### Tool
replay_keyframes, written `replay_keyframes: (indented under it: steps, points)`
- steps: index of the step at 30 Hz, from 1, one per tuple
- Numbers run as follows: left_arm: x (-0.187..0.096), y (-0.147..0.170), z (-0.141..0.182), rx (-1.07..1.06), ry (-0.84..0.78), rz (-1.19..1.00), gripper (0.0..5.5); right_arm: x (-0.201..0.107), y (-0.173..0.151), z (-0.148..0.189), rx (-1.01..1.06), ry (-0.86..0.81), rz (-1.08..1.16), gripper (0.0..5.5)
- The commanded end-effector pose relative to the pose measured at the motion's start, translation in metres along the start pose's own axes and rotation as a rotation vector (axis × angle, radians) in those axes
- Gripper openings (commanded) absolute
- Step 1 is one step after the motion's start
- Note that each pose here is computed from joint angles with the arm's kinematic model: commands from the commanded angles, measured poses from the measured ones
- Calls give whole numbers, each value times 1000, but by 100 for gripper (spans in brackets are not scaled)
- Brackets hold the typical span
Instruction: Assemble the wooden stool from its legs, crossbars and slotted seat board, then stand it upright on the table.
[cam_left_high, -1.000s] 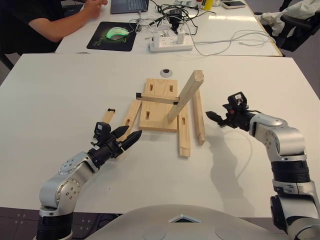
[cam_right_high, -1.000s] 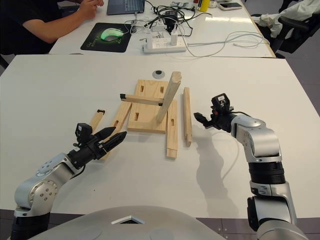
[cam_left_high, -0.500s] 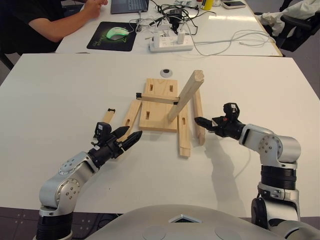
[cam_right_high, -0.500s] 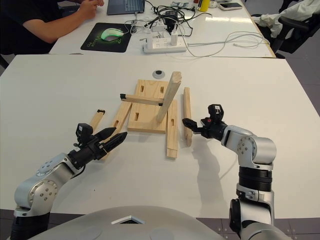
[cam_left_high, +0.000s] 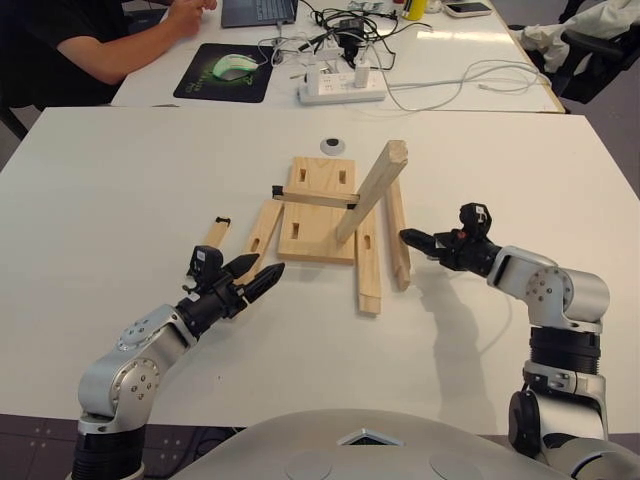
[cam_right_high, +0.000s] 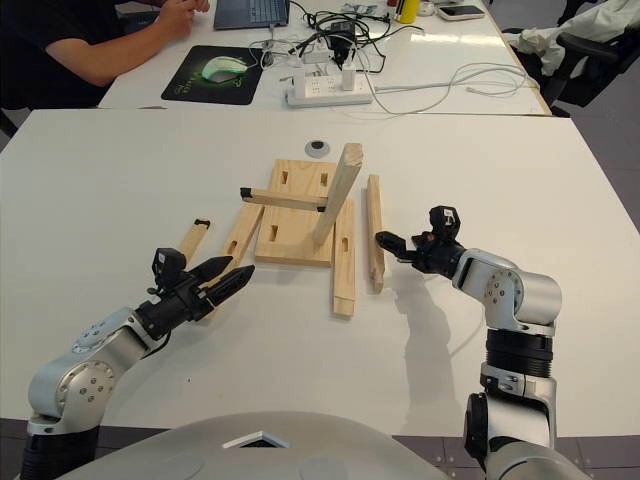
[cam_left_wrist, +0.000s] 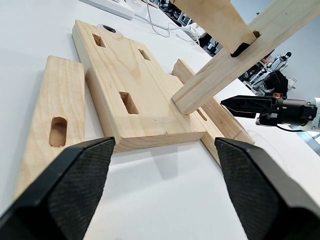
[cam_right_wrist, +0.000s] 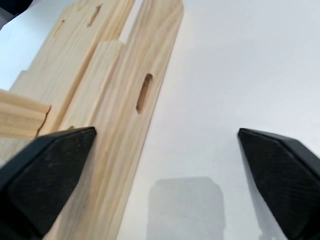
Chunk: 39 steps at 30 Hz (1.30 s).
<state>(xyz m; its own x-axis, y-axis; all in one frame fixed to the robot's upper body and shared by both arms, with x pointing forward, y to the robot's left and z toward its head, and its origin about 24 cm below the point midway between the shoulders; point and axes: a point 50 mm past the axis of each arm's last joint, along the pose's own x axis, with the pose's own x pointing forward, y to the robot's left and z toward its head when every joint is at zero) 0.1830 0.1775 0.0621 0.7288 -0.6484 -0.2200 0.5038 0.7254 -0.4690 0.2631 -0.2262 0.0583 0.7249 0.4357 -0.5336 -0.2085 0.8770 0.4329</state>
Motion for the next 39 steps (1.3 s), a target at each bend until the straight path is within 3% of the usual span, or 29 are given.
replay_keyframes:
  steps: [1,10,21,31,39]
  points:
    - [-1,1,2,12,11,-2,371,-2,-6,-4,-61,35,-32,537]
    - [0,2,5,22,13,-8,371,4,23,-17,-315,86,64,537]
    - [-2,2,5,22,11,-2,371,5,25,-18,-477,101,15,537]
    - [-4,-2,0,6,-11,25,371,-4,6,-18,-517,222,-75,537]
    - [-3,-2,1,8,-11,23,371,1,24,-12,-505,190,-57,537]
